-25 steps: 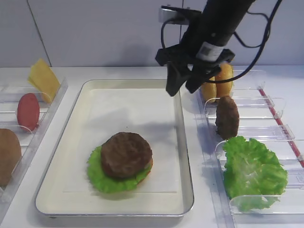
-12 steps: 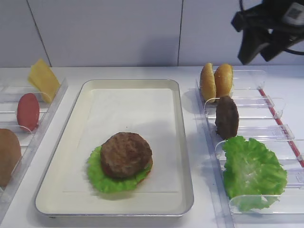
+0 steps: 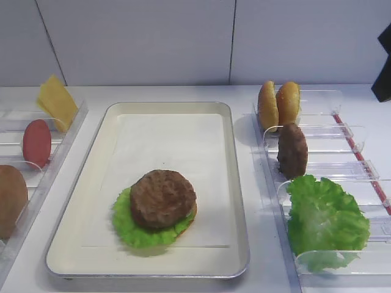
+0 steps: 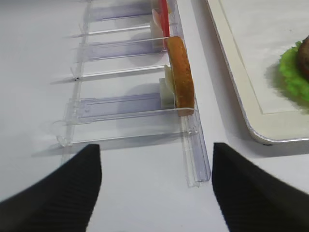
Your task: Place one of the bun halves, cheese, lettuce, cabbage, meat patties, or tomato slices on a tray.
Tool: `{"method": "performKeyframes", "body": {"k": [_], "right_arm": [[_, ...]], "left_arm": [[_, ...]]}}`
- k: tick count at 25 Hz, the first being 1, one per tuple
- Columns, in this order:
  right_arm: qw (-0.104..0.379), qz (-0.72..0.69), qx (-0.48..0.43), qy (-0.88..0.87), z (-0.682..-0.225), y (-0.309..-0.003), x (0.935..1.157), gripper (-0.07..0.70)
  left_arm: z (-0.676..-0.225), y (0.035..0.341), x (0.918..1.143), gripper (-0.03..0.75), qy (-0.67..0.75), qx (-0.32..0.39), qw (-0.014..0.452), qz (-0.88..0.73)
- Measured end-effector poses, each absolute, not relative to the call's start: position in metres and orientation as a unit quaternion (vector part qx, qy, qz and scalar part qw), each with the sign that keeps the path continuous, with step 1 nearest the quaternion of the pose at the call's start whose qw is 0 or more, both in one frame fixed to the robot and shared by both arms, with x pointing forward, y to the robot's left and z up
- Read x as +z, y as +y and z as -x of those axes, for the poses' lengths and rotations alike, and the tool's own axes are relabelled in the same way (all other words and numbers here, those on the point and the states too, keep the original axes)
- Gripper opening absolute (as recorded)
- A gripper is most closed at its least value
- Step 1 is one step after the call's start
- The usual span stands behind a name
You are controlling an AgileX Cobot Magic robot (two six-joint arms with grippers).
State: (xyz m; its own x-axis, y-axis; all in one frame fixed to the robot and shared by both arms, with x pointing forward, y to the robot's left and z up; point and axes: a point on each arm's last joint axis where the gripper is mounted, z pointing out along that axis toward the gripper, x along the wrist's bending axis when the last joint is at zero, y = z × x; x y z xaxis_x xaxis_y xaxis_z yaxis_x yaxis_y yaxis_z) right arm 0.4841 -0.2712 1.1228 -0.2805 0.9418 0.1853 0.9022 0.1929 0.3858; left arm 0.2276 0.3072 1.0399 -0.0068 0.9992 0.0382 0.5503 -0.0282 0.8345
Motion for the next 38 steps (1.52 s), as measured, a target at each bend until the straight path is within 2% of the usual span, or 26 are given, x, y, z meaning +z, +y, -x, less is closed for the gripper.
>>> {"method": "performKeyframes", "body": {"k": [3, 9, 18, 25, 31, 38], "right_arm": [[0.058, -0.594, 0.221, 0.772, -0.461, -0.272, 1.126, 0.384], [0.115, -0.585, 0.232, 0.768, -0.413, -0.277, 1.124, 0.38], [0.124, -0.617, 0.25, 0.736, -0.361, -0.278, 1.084, 0.378], [0.138, -0.615, 0.263, 0.73, -0.332, -0.279, 1.067, 0.377], [0.204, -0.601, 0.28, 0.72, -0.304, -0.284, 1.068, 0.377], [0.255, -0.601, 0.304, 0.694, -0.271, -0.288, 1.05, 0.377]], "left_arm": [[-0.228, 0.307, 1.04, 0.472, 0.618, 0.348, 0.322, -0.627], [-0.228, 0.307, 1.04, 0.472, 0.618, 0.348, 0.322, -0.627], [-0.228, 0.307, 1.04, 0.472, 0.618, 0.348, 0.322, -0.627], [-0.228, 0.307, 1.04, 0.472, 0.618, 0.348, 0.322, -0.627], [-0.228, 0.307, 1.04, 0.472, 0.618, 0.348, 0.322, -0.627], [-0.228, 0.307, 1.04, 0.472, 0.618, 0.348, 0.322, -0.627]]}}
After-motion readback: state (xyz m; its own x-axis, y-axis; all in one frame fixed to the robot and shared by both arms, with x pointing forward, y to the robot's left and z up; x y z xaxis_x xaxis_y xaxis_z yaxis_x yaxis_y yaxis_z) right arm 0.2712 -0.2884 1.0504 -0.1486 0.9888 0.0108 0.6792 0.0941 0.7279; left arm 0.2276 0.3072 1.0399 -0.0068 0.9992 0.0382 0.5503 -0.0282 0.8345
